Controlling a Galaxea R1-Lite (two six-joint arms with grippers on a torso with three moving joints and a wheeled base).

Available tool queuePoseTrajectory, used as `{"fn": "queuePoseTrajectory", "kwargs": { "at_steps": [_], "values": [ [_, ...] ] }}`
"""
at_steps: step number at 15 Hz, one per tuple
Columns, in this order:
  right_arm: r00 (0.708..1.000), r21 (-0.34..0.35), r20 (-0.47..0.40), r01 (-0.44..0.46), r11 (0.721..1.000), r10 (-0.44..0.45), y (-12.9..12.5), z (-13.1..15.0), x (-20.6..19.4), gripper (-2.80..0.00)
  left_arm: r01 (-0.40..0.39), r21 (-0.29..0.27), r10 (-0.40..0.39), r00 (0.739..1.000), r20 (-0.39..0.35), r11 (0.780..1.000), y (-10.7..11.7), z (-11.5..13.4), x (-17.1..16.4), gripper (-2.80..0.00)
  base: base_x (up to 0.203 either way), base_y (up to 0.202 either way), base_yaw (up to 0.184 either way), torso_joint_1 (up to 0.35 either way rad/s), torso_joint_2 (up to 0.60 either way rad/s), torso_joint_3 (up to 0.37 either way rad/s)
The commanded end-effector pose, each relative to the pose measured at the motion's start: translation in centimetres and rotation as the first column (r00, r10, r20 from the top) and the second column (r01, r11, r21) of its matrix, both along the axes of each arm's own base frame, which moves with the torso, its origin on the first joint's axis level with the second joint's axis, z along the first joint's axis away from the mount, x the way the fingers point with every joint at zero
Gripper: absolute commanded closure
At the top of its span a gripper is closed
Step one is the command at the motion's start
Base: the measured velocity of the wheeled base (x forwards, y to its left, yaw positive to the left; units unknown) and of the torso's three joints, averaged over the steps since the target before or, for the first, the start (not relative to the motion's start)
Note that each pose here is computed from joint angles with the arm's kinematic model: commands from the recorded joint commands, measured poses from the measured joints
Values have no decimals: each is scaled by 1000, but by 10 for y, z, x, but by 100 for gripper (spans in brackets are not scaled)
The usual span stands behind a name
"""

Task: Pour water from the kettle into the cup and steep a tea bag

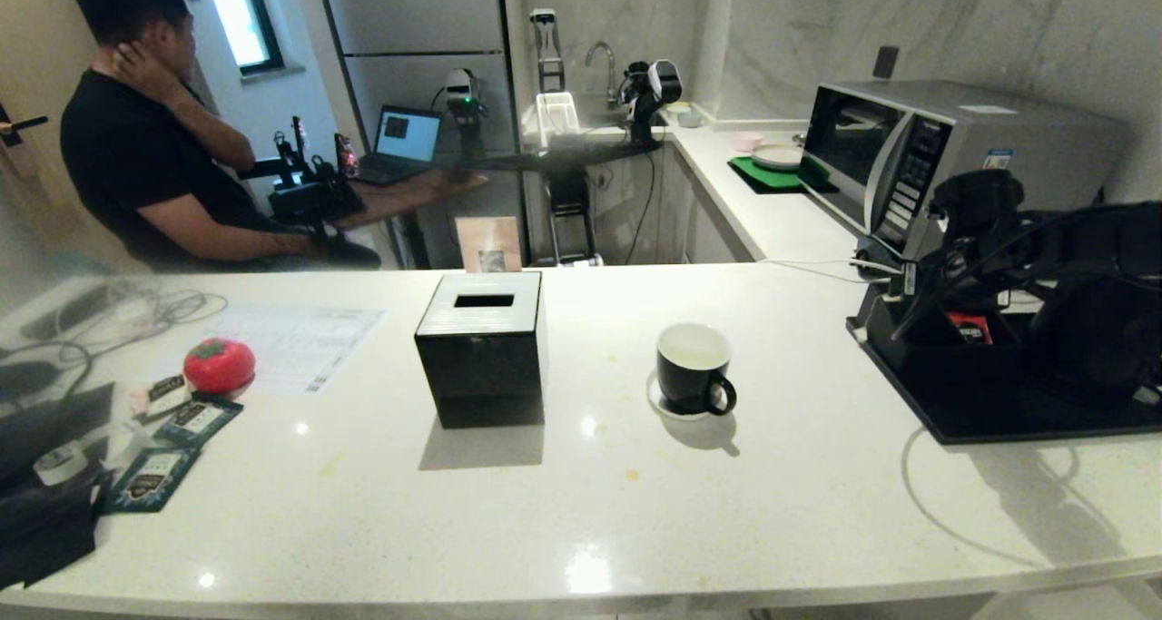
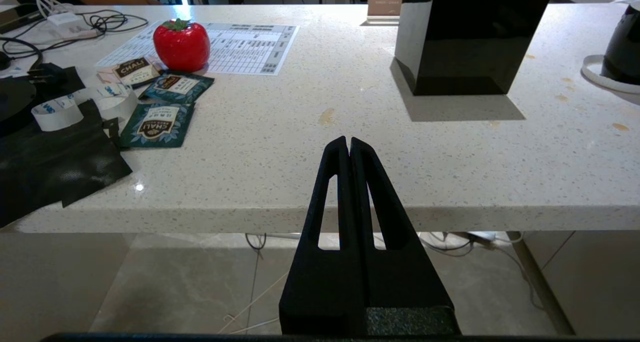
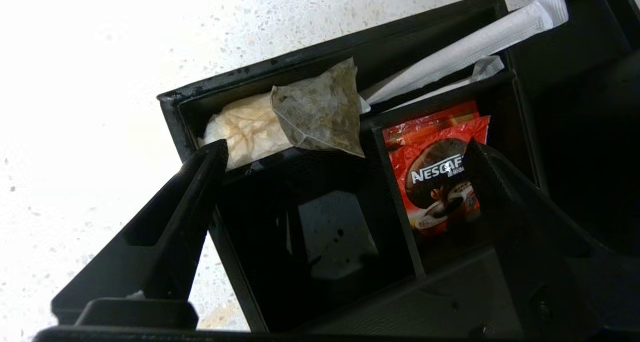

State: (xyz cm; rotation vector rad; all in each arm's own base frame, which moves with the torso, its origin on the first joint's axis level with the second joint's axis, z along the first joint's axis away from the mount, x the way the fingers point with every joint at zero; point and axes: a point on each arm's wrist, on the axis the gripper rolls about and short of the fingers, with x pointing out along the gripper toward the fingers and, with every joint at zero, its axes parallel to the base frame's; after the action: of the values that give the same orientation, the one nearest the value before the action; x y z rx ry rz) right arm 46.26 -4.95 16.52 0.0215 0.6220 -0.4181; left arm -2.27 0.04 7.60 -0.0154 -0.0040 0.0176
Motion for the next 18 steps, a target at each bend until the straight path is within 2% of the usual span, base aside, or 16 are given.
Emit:
{"fn": "queuePoseTrajectory", "kwargs": {
  "at_steps": [1, 16, 17, 18],
  "values": [
    [1000, 0, -3, 2, 1000, -2, 0, -3, 1, -280, -1, 0, 1, 1000, 0, 1000, 0, 0, 0, 0, 0, 0, 0, 0, 0, 0],
    [1000, -1, 8, 5, 1000, -5, -2, -9, 7, -280, -1, 0, 1, 1000, 1, 1000, 0, 0, 0, 0, 0, 0, 0, 0, 0, 0],
    [1000, -2, 12, 3, 1000, -3, -2, -8, 7, 0, -1, 0, 1, 1000, -1, 1000, 0, 0, 0, 0, 0, 0, 0, 0, 0, 0],
    [1000, -2, 13, 3, 1000, -3, -2, -8, 7, 0, -1, 0, 1, 1000, 1, 1000, 0, 0, 0, 0, 0, 0, 0, 0, 0, 0]
  ]
}}
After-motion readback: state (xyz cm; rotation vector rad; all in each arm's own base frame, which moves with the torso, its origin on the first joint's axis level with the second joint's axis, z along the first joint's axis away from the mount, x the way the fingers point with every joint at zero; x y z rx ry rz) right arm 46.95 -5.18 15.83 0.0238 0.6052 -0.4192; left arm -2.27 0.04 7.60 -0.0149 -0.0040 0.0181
